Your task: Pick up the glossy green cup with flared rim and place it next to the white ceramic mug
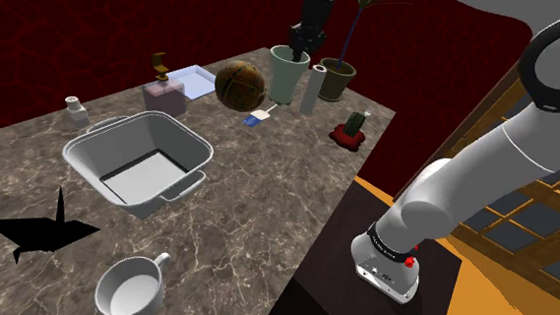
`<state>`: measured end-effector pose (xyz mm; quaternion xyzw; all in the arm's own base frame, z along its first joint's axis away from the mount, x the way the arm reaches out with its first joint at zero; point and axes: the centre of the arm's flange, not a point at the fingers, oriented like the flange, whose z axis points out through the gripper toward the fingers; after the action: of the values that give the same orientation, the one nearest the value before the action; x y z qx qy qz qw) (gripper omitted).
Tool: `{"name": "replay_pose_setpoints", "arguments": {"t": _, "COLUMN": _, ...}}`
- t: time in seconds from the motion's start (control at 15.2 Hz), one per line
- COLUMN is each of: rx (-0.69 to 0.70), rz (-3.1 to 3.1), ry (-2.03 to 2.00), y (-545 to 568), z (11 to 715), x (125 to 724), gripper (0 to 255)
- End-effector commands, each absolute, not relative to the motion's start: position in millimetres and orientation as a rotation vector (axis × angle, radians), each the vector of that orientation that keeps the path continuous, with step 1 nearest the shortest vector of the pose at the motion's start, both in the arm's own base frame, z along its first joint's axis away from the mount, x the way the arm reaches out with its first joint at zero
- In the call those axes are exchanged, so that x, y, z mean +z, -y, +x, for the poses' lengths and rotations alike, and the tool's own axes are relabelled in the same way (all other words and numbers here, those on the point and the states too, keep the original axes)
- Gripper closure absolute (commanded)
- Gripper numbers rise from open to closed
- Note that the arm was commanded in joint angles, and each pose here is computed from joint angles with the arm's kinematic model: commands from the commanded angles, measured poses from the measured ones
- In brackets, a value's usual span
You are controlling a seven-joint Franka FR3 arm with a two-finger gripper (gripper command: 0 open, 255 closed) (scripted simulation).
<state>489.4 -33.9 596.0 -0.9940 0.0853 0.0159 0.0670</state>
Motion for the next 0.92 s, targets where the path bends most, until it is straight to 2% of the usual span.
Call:
{"name": "replay_pose_setpoints", "arguments": {"t": 0.0, "rx": 0.048, "rz": -2.997, "ry": -0.259, "y": 8.6, "z": 475.7, "x": 596.1, "gripper": 255}}
{"name": "replay_pose_setpoints", "arguments": {"t": 0.86, "rx": 0.048, "rz": -2.997, "ry": -0.259, "y": -143.6, "z": 396.3, "x": 596.7, "gripper": 255}}
